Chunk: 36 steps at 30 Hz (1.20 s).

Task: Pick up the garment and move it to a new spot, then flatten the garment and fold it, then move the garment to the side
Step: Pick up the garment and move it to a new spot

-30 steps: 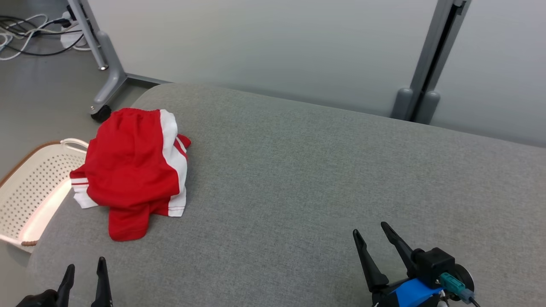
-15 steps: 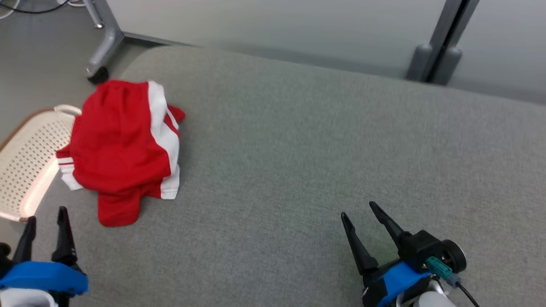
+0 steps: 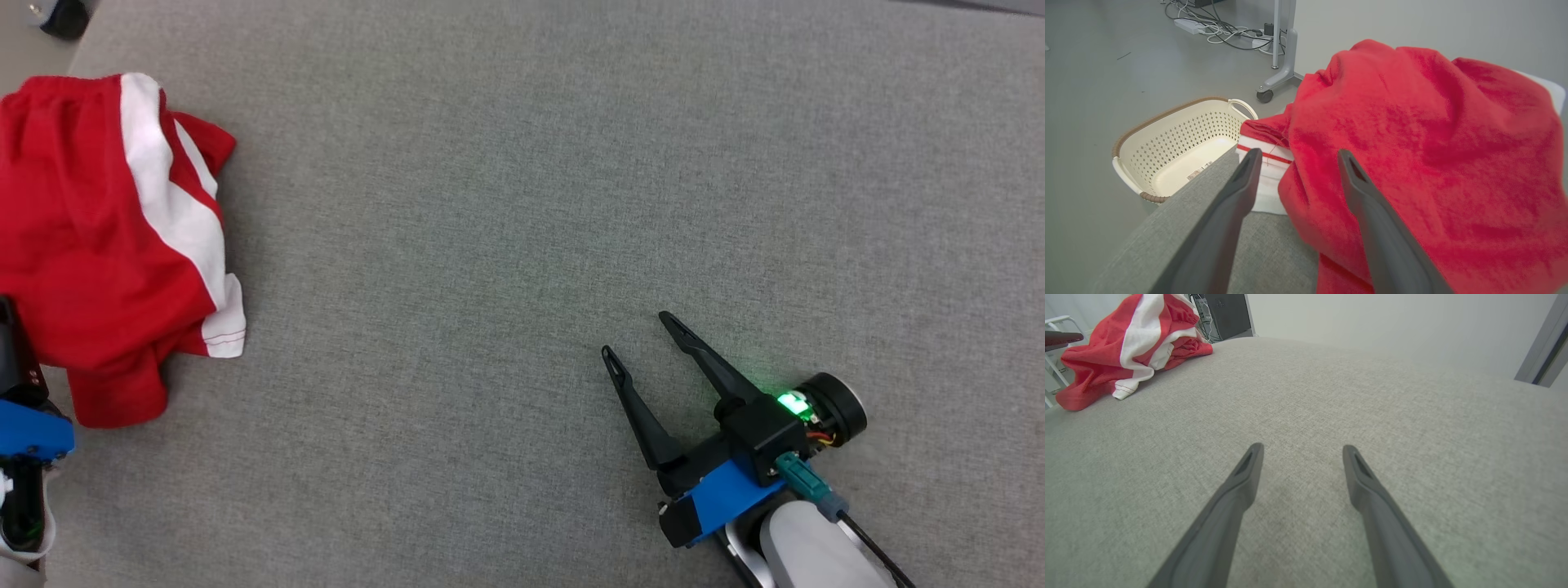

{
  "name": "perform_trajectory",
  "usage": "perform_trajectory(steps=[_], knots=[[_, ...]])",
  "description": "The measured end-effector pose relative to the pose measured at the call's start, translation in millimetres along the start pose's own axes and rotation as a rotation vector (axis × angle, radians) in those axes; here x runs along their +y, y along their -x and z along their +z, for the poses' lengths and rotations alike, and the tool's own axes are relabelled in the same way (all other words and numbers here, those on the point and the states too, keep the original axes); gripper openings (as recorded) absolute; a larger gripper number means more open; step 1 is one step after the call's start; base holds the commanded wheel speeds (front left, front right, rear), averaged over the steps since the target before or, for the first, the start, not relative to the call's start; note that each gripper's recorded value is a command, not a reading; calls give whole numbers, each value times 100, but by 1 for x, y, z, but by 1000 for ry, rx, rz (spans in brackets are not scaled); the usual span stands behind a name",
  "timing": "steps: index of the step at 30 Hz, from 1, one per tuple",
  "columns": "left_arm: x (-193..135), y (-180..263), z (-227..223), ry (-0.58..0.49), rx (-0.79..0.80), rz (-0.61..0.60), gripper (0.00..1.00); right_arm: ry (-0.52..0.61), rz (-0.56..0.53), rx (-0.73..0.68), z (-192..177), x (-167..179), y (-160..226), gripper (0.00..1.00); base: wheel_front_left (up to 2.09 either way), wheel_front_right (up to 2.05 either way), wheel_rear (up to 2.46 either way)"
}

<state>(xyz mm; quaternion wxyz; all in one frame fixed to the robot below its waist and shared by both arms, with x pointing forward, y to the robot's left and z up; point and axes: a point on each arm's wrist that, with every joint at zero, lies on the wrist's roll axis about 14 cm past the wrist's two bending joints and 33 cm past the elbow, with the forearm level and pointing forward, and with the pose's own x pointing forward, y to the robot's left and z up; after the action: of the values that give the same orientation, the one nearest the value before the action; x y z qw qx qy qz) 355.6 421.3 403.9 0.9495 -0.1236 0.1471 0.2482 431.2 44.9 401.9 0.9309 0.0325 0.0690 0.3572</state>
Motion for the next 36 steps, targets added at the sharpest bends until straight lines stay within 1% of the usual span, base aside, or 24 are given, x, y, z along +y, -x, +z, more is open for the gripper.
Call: perform_trajectory(steps=[7, 8, 9, 10, 11, 15, 18, 21, 24, 27, 31, 33, 36], knots=[[4, -18, -14, 19, 53, 36, 100, 4, 5, 3, -8, -4, -5, 100, 0, 0, 0], [3, -18, -19, 21, 67, 35, 93, 9, 5, 1, -8, -4, -5, 100, 0, 0, 0], [2, -18, -24, 30, 80, 36, 71, 10, 1, -1, -7, -5, -4, 100, 0, 0, 0], [0, -19, -28, 35, 91, 31, 40, 13, -4, -3, -6, -7, -4, 100, 0, 0, 0], [-2, -19, -30, 41, 99, 28, 0, 15, -9, -5, -5, -9, -3, 100, 0, 0, 0], [-4, -21, -29, 49, 103, 17, 0, 23, -30, -12, -2, -15, -1, 100, 0, 0, 0], [-7, -22, -13, 53, 63, -5, 0, 21, -43, -16, 2, -17, 4, 100, 0, 0, 0], [-16, -22, 18, 50, -23, -49, 0, 16, -52, -31, 11, -16, 8, 100, 0, 0, 0], [-32, -17, 60, 32, -143, -119, 0, 10, -58, -48, 21, -14, 13, 100, 0, 0, 0], [-59, -4, 97, 13, -261, -214, 0, 13, -63, -77, 36, -11, 18, 100, 0, 0, 0], [-104, 15, 127, -22, -371, -357, 0, 0, -95, -99, 48, -14, 29, 100, 0, 0, 0], [-130, 24, 136, -26, -410, -433, 0, -2, -115, -104, 52, -17, 37, 100, 0, 0, 0], [-168, 34, 134, 11, -423, -539, 0, -19, -164, -109, 54, -27, 52, 100, 0, 0, 0]])
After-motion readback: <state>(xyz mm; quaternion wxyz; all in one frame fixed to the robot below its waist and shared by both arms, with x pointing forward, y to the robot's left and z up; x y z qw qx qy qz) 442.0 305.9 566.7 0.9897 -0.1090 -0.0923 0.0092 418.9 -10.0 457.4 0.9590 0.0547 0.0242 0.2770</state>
